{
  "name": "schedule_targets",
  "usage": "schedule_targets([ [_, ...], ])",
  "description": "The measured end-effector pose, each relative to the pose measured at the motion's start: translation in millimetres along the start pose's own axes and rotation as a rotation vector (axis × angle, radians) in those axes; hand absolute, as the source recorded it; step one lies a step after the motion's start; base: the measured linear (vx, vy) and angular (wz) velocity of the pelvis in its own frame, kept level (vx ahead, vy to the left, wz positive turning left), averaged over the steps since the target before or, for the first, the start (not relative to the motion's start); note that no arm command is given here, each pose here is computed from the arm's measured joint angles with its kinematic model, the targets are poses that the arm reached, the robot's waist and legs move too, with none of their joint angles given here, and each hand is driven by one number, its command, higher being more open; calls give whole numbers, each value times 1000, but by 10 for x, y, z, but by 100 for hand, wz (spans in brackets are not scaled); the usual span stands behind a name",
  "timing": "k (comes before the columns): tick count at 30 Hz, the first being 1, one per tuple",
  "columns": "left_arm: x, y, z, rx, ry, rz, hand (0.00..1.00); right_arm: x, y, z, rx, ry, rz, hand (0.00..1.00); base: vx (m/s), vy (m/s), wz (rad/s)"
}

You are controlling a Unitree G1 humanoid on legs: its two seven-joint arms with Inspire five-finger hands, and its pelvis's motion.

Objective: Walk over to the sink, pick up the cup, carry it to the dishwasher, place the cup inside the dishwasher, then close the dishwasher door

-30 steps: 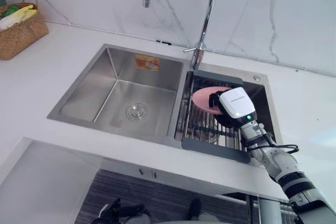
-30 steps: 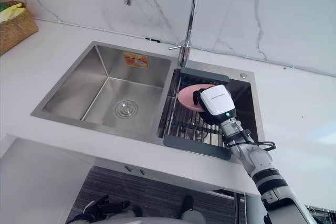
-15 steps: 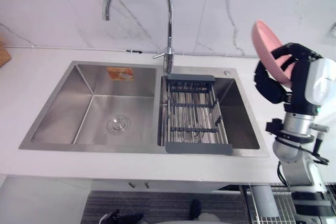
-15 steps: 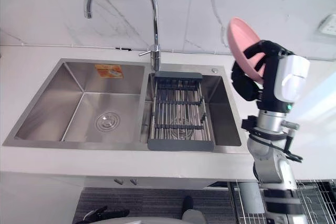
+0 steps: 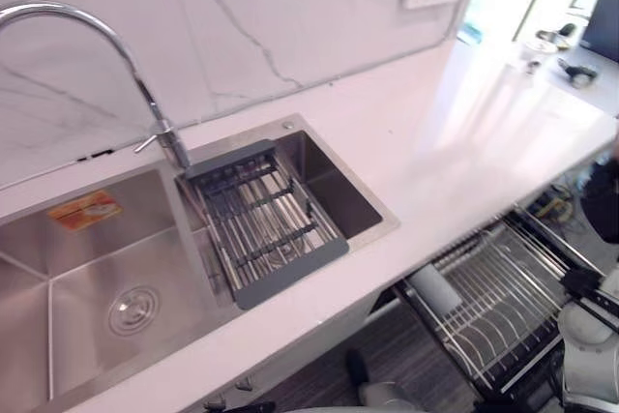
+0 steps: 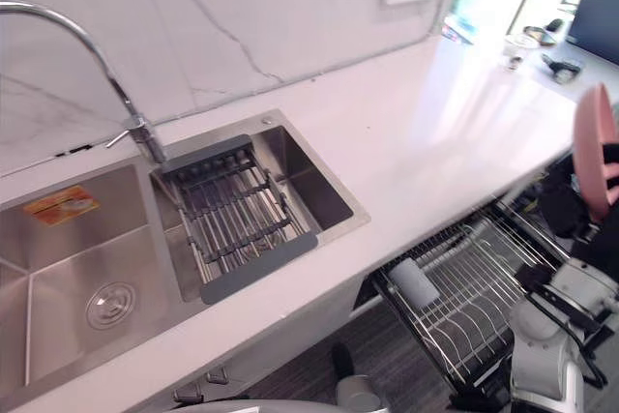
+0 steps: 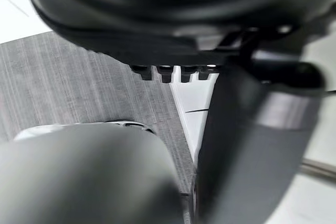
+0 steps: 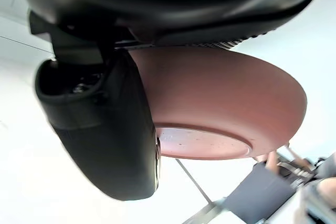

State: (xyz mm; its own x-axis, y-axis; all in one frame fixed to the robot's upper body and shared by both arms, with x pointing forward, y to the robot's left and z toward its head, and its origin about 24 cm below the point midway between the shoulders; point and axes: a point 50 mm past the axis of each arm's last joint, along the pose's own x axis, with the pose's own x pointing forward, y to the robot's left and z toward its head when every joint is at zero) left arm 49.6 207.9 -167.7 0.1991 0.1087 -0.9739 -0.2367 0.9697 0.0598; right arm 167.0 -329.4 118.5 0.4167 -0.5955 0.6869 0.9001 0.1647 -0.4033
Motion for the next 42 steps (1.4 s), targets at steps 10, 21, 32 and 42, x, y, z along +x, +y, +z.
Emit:
schedule_targets([
  [10,9,-2,276,-61,-74,-6,100,-441,254,-345,-91,205,64,0,-8,24,-40],
  [21,13,-29,287,-109,-57,-15,100,-817,758,-297,-114,220,363,0,94,-46,3],
  [32,9,-108,412,-65,-138,-46,100,-830,931,-553,-289,317,444,0,87,17,14],
  [42,-3,-207,447,-215,-66,-159,100,-463,1114,-519,-345,319,442,0,2,36,11],
])
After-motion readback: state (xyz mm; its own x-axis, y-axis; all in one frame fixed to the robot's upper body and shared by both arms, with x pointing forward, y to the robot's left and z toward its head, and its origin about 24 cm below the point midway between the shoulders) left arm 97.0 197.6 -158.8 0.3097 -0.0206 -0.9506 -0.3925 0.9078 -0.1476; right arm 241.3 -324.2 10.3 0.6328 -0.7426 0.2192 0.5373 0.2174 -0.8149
